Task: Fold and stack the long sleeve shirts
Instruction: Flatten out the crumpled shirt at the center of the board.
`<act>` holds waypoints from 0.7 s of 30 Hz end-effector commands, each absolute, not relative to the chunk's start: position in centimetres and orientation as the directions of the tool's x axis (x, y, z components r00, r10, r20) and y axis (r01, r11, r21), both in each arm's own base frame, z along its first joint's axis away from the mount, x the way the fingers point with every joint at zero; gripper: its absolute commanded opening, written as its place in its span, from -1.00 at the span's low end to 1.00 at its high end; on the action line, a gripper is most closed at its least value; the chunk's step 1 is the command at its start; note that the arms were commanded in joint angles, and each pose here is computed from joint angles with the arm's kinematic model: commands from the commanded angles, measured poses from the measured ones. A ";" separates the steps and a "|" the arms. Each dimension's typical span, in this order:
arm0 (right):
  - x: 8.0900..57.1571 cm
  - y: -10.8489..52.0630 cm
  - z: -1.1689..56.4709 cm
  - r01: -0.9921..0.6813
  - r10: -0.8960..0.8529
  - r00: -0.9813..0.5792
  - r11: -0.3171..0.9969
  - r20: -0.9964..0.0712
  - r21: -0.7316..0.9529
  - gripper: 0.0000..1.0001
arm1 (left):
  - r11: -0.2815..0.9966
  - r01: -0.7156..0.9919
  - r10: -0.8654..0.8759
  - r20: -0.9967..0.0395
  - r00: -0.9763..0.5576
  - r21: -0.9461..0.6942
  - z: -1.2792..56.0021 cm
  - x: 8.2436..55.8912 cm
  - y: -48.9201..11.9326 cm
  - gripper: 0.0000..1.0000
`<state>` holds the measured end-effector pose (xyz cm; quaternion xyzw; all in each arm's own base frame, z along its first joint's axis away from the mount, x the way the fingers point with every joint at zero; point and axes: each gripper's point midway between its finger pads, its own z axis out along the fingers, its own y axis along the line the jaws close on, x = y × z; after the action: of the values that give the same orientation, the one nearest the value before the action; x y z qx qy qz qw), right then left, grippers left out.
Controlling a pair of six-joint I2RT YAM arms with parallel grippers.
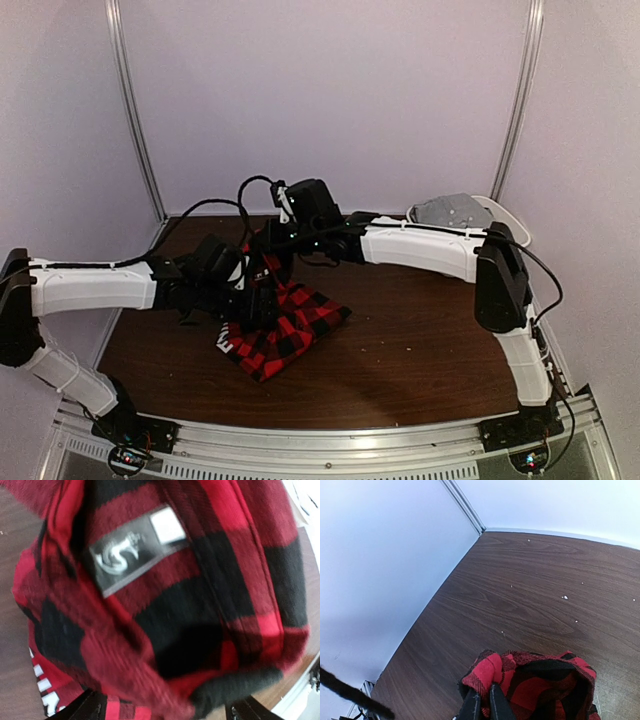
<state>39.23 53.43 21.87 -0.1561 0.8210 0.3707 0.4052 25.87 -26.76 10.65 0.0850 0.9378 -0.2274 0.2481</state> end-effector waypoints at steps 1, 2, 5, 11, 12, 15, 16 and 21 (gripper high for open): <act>40.2 53.6 23.2 -0.555 0.082 -0.601 0.673 -0.795 0.489 -0.84 | 0.912 0.204 -0.051 -0.593 -0.804 -0.356 12.8 29.3 -26.8 0.54; 40.3 53.6 23.3 -0.554 0.083 -0.600 0.674 -0.796 0.488 -0.84 | 0.921 0.187 -0.063 -0.604 -0.794 -0.343 13.1 29.9 -26.5 0.41; 40.4 53.5 23.3 -0.552 0.078 -0.602 0.679 -0.795 0.485 -0.83 | 0.937 0.143 -0.091 -0.620 -0.779 -0.318 13.7 31.5 -25.7 -0.21; 41.1 52.0 23.4 -0.529 0.057 -0.580 0.732 -0.813 0.429 -0.82 | 0.958 0.080 -0.128 -0.656 -0.744 -0.277 15.1 34.2 -22.7 -0.99; 41.3 51.4 23.3 -0.515 0.058 -0.576 0.749 -0.815 0.417 -0.83 | 0.959 0.077 -0.130 -0.663 -0.737 -0.273 15.3 34.9 -22.2 -1.00; 42.1 49.1 23.0 -0.453 0.070 -0.567 0.806 -0.821 0.381 -0.85 | 0.963 0.075 -0.130 -0.687 -0.715 -0.260 15.9 37.2 -20.8 -1.00; 42.2 48.3 22.9 -0.435 0.071 -0.566 0.821 -0.822 0.370 -0.85 | 0.961 0.075 -0.134 -0.690 -0.711 -0.265 15.9 38.3 -20.4 -1.00; 41.9 46.2 22.6 -0.405 0.059 -0.567 0.849 -0.822 0.340 -0.56 | 0.956 0.090 -0.136 -0.696 -0.705 -0.278 15.4 44.2 -18.8 -1.00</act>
<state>41.67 49.13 20.13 -0.1230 0.8492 0.2825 0.4290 39.16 -18.91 14.11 -0.0356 0.9275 -0.1278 0.3494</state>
